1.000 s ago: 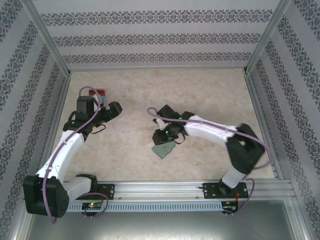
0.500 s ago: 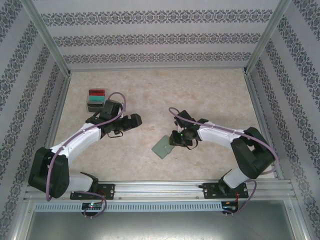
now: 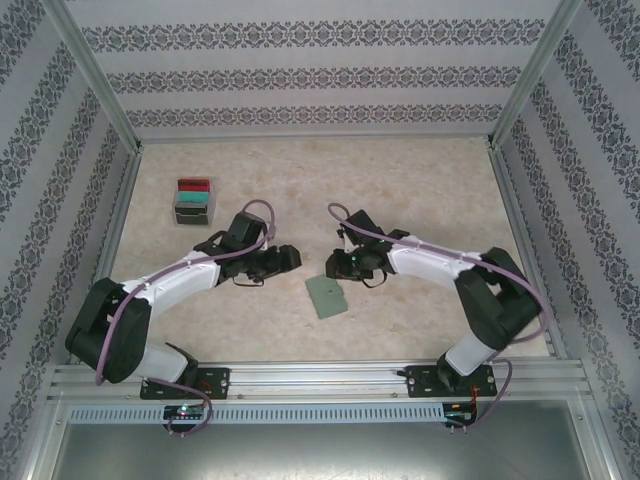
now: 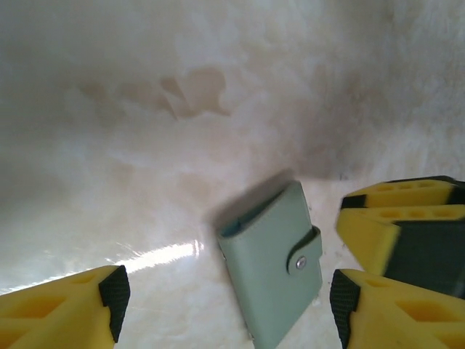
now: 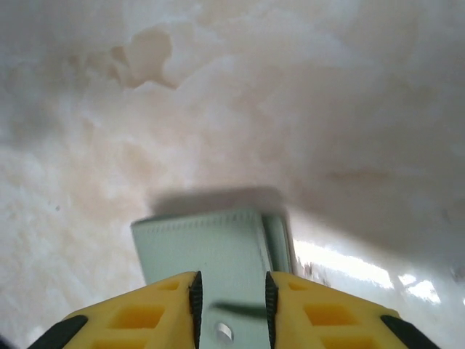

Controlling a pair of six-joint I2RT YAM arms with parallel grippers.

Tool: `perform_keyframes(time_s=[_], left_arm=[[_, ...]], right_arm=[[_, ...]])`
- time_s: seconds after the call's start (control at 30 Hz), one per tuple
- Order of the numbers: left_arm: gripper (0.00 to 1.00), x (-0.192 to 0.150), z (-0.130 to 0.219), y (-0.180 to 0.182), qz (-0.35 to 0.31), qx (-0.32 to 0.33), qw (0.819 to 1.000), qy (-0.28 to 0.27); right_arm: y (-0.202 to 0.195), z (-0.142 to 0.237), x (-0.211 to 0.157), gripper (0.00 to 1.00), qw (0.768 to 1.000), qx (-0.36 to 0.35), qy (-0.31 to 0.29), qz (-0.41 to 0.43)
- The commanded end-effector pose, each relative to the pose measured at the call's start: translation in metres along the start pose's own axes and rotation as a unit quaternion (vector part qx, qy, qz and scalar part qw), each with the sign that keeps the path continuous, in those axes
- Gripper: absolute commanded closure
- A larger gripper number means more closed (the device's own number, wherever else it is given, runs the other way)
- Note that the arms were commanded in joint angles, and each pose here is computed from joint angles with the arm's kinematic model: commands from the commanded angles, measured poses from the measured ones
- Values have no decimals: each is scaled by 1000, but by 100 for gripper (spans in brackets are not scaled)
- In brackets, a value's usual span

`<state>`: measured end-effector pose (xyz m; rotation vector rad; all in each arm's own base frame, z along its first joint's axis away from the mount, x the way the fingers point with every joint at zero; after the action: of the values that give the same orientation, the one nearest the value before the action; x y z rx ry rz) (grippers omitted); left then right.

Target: Put the credit cards into the card holder

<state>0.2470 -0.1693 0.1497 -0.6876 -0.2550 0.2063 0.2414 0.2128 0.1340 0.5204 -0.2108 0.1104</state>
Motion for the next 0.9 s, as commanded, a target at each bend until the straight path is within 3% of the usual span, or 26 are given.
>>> perform_keyframes(time_s=[0.0,0.27,0.33,0.43,0.87], left_arm=[[25,-10,-12,-9,22,-36,999,16],[26,-33,-36,-8,47,-10,998,45],[35,-34,-43,-9,54,-26,997,48],[39,-34,-47,-12,56,-25,997,39],[46,-30,-66,-17,60,-34,997,43]], right_arm=[[-2,6,-19,71,1000,-11,12,1],[-16,-7,-41,78,998,-29,64,0],[-17,-11,-46,78,997,-34,69,-2],[-21,-15,-52,78,997,-36,69,-14],[-40,-36,-63,82,990,-82,93,-65]])
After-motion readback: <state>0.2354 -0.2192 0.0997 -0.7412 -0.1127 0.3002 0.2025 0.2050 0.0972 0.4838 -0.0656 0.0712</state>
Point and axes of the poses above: each hand's point on the last joint's axis, 136 mm out from that joint toward the fingers, its own z axis back along the fingers, its own y axis along the line the jaws close on, x = y × z, the point moved 9 cm from there along z, back along the fingers, and after that the axes turned 3 degrees about z, right-handed, at the moved point
